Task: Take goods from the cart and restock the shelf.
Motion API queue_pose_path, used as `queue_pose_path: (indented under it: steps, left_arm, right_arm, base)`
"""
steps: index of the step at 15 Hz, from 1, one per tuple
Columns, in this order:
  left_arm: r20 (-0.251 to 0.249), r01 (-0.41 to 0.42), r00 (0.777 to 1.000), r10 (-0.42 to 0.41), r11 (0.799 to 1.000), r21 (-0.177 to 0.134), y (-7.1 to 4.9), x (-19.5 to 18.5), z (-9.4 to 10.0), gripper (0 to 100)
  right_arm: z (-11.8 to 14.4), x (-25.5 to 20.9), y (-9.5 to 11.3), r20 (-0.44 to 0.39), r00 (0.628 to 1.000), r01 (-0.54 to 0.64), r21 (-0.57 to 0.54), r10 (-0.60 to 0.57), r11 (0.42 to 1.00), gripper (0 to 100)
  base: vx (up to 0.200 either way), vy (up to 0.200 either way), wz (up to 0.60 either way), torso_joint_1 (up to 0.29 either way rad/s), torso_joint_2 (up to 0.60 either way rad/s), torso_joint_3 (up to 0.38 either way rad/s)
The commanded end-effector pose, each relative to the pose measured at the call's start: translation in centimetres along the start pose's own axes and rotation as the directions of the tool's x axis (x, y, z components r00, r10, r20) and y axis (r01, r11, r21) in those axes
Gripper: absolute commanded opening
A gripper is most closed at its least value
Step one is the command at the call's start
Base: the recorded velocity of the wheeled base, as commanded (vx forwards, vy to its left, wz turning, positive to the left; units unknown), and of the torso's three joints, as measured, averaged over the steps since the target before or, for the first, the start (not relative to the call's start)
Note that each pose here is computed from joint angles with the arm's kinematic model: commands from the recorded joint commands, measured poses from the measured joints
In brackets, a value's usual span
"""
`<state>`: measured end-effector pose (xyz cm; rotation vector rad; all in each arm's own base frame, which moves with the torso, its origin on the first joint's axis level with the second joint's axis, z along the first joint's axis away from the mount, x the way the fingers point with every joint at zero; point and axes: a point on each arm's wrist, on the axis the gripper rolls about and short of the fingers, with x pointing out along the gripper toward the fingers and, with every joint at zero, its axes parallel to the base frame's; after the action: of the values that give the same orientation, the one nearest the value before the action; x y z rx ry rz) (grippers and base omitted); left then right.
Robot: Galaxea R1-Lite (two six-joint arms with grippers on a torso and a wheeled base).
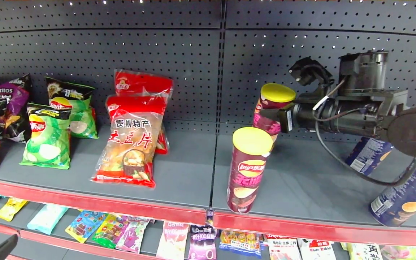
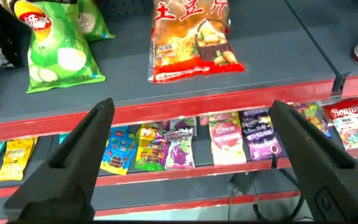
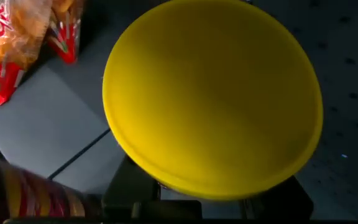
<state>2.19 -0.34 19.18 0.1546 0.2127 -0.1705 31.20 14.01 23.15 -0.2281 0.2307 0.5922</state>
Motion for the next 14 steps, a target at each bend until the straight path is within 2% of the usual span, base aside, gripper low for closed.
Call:
queue_pose_path:
  steps: [1,3,8,11,14]
  left_arm:
    - [-0.012,0.002,1.000,-0.002,1.000,-0.011,0.1,0.3,0.2,100]
    - [-0.013,0.000,1.000,0.000,1.000,-0.031,0.1,0.3,0.2,100]
    - [-0.015,0.002,1.000,-0.002,0.999,-0.035,0.1,0.3,0.1,100]
    - [-0.014,0.000,1.000,-0.001,0.999,-0.054,0.1,0.3,0.1,100]
    - [-0.016,0.000,1.000,-0.001,0.999,-0.055,0.0,0.3,0.1,100]
  right_arm:
    - [-0.9,1.9,0.2,-0.034,0.999,-0.014,0.004,0.014,1.000,0]
    - [-1.1,2.8,0.5,-0.040,0.999,-0.026,0.002,0.026,1.000,0]
    - [-1.3,4.4,1.1,-0.044,0.998,-0.044,0.009,0.044,0.999,0]
    - [-1.2,5.3,1.1,-0.040,0.998,-0.038,0.009,0.039,0.999,0]
    - [-1.3,5.5,1.5,-0.043,0.998,-0.041,0.007,0.042,0.999,0]
  base:
    - [0.000,0.000,0.00,0.000,0.00,0.000]
    - [0.000,0.000,0.00,0.000,0.00,0.000]
    - [0.000,0.000,0.00,0.000,0.00,0.000]
    - [0.000,0.000,0.00,0.000,0.00,0.000]
    - [0.000,0.000,0.00,0.000,0.00,0.000]
